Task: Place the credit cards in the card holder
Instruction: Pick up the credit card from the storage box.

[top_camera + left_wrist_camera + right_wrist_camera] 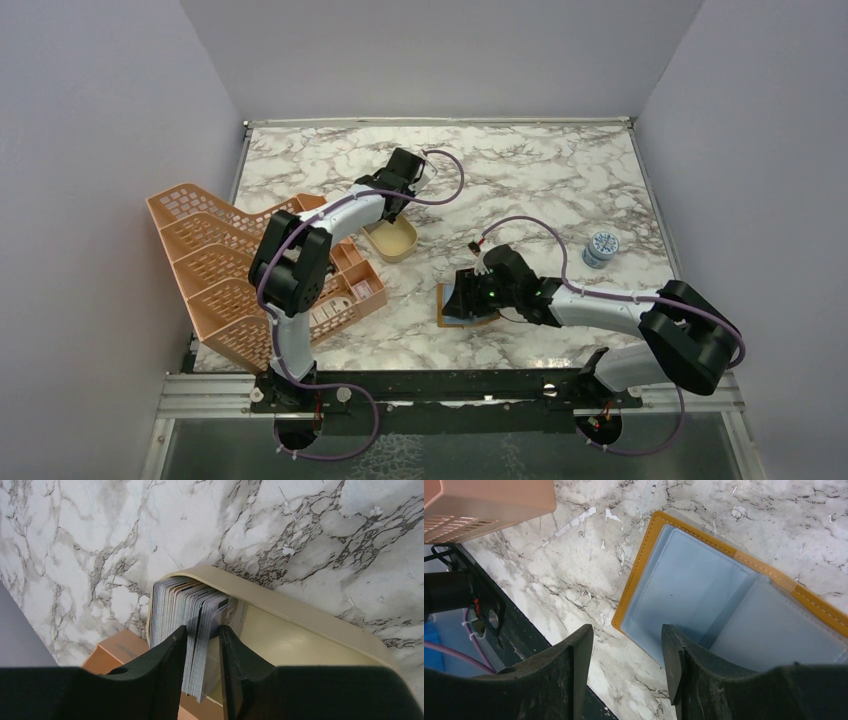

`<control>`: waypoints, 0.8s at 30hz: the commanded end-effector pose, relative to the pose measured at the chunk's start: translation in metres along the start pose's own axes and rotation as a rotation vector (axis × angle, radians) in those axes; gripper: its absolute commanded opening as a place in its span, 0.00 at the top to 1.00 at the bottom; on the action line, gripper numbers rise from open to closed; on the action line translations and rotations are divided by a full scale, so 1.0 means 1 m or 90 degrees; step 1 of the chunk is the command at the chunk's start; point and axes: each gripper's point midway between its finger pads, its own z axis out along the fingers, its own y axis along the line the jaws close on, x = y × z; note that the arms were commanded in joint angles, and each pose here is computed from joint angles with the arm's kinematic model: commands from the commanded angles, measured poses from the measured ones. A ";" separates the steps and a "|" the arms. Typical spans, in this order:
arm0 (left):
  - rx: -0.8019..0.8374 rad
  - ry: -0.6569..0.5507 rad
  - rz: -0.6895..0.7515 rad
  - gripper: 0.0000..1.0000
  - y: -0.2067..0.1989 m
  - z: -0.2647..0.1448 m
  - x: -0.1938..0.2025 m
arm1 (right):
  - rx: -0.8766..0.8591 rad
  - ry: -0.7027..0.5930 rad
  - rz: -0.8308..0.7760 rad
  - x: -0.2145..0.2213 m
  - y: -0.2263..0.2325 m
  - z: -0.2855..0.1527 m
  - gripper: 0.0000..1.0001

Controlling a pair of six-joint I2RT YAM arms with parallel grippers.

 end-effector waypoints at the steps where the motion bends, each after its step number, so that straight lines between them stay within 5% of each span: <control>1: -0.023 0.011 0.011 0.69 0.004 -0.001 0.005 | -0.006 -0.021 -0.010 -0.006 0.004 -0.002 0.47; 24: -0.062 0.012 0.034 0.73 0.009 -0.011 -0.001 | -0.004 -0.022 -0.007 -0.005 0.002 -0.003 0.47</control>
